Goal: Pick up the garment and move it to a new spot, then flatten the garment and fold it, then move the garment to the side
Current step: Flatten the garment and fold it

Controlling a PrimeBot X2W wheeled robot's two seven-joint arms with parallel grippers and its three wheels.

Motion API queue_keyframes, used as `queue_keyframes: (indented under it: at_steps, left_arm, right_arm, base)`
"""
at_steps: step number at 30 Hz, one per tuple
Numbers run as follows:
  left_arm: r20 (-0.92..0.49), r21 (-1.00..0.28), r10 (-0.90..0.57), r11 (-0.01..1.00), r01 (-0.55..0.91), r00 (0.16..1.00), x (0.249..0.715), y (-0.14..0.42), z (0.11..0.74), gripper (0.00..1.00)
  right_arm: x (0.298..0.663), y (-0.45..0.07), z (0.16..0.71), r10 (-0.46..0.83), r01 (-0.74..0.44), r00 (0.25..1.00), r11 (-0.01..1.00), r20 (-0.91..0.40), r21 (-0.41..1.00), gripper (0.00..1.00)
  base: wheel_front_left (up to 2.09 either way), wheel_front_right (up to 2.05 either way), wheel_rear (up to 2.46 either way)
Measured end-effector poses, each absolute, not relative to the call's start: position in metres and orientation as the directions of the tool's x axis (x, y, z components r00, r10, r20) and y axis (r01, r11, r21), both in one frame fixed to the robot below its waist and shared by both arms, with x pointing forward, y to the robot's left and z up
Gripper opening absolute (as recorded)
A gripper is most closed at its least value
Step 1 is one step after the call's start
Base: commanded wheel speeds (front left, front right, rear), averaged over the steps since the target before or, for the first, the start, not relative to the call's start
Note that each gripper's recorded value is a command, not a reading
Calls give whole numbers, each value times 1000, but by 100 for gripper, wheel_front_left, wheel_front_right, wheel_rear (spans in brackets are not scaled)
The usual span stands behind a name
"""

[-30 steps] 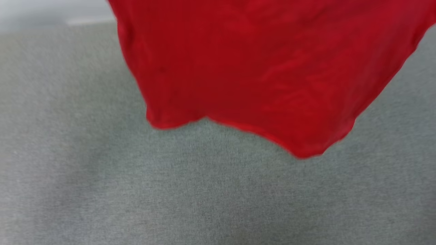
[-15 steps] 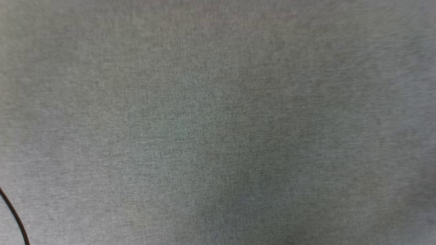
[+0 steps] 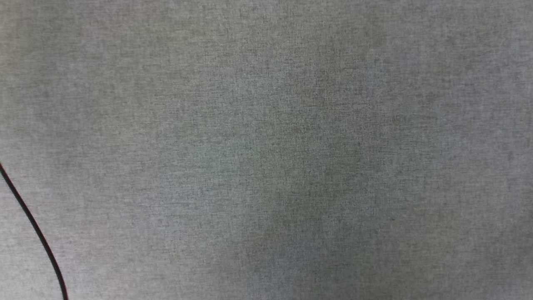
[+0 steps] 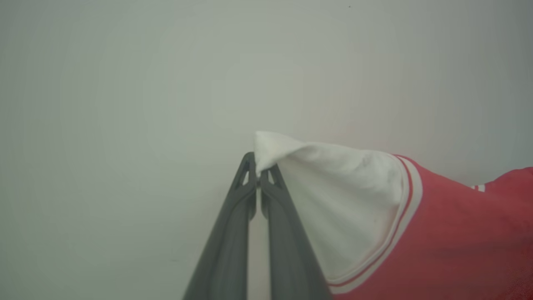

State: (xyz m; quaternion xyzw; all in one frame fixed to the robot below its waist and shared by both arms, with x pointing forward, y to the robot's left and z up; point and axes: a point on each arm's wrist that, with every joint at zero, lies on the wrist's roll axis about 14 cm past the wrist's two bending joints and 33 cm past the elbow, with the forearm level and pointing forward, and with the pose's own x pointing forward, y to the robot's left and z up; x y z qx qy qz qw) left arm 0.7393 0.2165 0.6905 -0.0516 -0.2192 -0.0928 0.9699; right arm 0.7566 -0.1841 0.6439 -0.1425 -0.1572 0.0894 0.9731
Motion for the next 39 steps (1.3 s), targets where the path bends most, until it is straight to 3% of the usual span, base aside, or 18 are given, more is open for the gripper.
queue_keyframes:
  at_steps: [5,15,27,39]
  left_arm:
    - [297,-101,-195,967,233,935,733,201,613,0]
    - [52,-152,-252,954,257,966,652,189,510,0]
    - [-157,-144,-224,969,202,962,517,217,465,0]
    - [-273,-198,-188,971,136,943,409,222,451,0]
  right_arm:
    - [745,-165,557,264,-223,960,921,92,-319,0]
    - [678,-155,487,299,-313,949,922,-96,-227,0]
    - [558,-188,451,280,-316,924,943,-259,-107,0]
    - [460,-208,453,259,-283,909,959,-325,-27,0]
  base:
    - [0,0,0]
    - [0,0,0]
    - [0,0,0]
    - [0,0,0]
